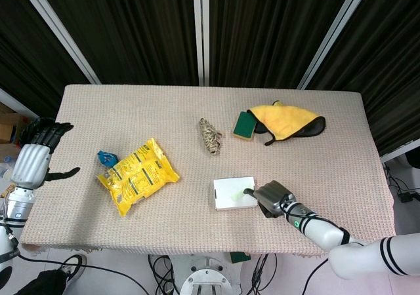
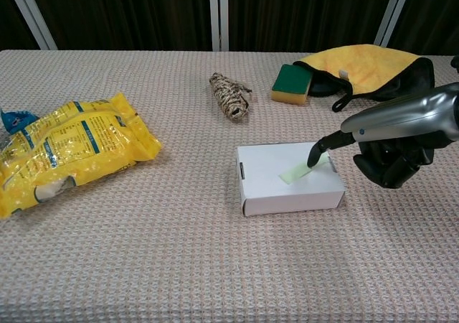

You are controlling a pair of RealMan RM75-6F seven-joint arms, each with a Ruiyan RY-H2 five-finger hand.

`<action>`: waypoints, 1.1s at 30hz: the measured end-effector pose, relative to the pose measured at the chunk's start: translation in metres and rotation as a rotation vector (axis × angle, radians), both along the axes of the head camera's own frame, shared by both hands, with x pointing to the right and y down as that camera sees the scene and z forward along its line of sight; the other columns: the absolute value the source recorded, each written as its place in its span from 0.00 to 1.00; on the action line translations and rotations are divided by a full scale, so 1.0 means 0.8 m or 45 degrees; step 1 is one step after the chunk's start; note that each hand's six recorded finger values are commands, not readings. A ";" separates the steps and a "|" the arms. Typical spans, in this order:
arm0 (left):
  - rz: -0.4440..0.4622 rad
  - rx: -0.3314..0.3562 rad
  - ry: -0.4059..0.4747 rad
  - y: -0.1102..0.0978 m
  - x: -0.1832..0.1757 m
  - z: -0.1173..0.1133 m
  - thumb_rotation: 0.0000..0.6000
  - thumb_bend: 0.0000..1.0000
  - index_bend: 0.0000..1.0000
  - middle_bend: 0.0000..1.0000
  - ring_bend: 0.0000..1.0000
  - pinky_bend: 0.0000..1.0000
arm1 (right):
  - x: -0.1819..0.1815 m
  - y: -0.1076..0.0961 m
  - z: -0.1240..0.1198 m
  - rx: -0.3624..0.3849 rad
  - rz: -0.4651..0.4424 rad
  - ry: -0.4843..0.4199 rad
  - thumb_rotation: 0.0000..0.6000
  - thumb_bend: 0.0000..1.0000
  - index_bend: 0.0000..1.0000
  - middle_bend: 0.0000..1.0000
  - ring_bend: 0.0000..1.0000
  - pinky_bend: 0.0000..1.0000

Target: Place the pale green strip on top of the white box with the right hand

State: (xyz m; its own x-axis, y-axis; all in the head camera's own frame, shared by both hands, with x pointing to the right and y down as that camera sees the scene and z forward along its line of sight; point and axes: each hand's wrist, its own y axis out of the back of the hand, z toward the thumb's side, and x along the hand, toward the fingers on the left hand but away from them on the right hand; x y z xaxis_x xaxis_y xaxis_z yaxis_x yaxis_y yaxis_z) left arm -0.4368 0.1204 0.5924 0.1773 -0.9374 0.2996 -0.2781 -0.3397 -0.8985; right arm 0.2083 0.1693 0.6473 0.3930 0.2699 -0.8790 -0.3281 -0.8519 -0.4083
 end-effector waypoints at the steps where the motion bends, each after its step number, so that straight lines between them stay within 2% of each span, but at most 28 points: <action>1: 0.000 0.000 0.000 0.000 0.000 0.000 1.00 0.00 0.15 0.13 0.09 0.17 | 0.001 -0.001 -0.001 0.004 0.005 0.001 1.00 1.00 0.15 1.00 0.95 0.72; 11: 0.010 0.007 -0.007 0.001 0.005 -0.004 1.00 0.00 0.14 0.13 0.09 0.17 | 0.012 -0.012 -0.023 0.093 0.075 -0.060 1.00 0.99 0.18 1.00 0.95 0.72; 14: 0.013 0.011 -0.015 0.002 0.005 -0.006 1.00 0.00 0.15 0.13 0.09 0.17 | 0.022 -0.021 -0.033 0.179 0.119 -0.087 1.00 0.96 0.21 1.00 0.94 0.72; 18: 0.014 0.021 -0.042 0.006 0.003 -0.011 1.00 0.00 0.15 0.13 0.09 0.17 | 0.050 -0.039 -0.050 0.388 0.222 -0.126 1.00 0.90 0.26 0.97 0.86 0.69; 20: 0.010 0.020 -0.061 0.010 0.000 -0.013 1.00 0.00 0.15 0.13 0.09 0.17 | 0.070 -0.048 -0.060 0.503 0.286 -0.138 1.00 0.83 0.27 0.87 0.77 0.63; 23: -0.001 0.017 -0.092 0.019 -0.006 -0.016 1.00 0.00 0.14 0.13 0.10 0.17 | 0.115 -0.058 -0.077 0.709 0.412 -0.143 1.00 0.60 0.25 0.52 0.40 0.34; 25: -0.009 0.017 -0.111 0.026 -0.010 -0.017 1.00 0.00 0.14 0.13 0.09 0.17 | 0.156 -0.058 -0.088 0.848 0.496 -0.114 1.00 0.38 0.10 0.16 0.08 0.09; 27: -0.016 0.021 -0.137 0.035 -0.014 -0.019 1.00 0.00 0.14 0.13 0.09 0.17 | 0.199 -0.052 -0.096 0.961 0.557 -0.048 0.99 0.25 0.01 0.02 0.00 0.00; 28: -0.018 0.026 -0.149 0.038 -0.016 -0.020 1.00 0.00 0.14 0.13 0.08 0.17 | 0.215 -0.049 -0.100 1.006 0.578 -0.017 0.95 0.20 0.00 0.00 0.00 0.00; 29: -0.020 0.035 -0.165 0.043 -0.017 -0.022 1.00 0.00 0.14 0.13 0.08 0.17 | 0.229 -0.046 -0.103 1.050 0.594 0.008 0.92 0.19 0.00 0.00 0.00 0.00; 30: -0.021 0.042 -0.178 0.047 -0.019 -0.023 1.00 0.00 0.14 0.13 0.07 0.17 | 0.243 -0.044 -0.107 1.105 0.608 0.033 0.86 0.18 0.00 0.00 0.00 0.00; 33: -0.029 0.055 -0.223 0.066 -0.024 -0.028 1.00 0.00 0.14 0.13 0.07 0.16 | 0.272 -0.032 -0.108 1.180 0.651 0.086 0.72 0.18 0.00 0.00 0.00 0.00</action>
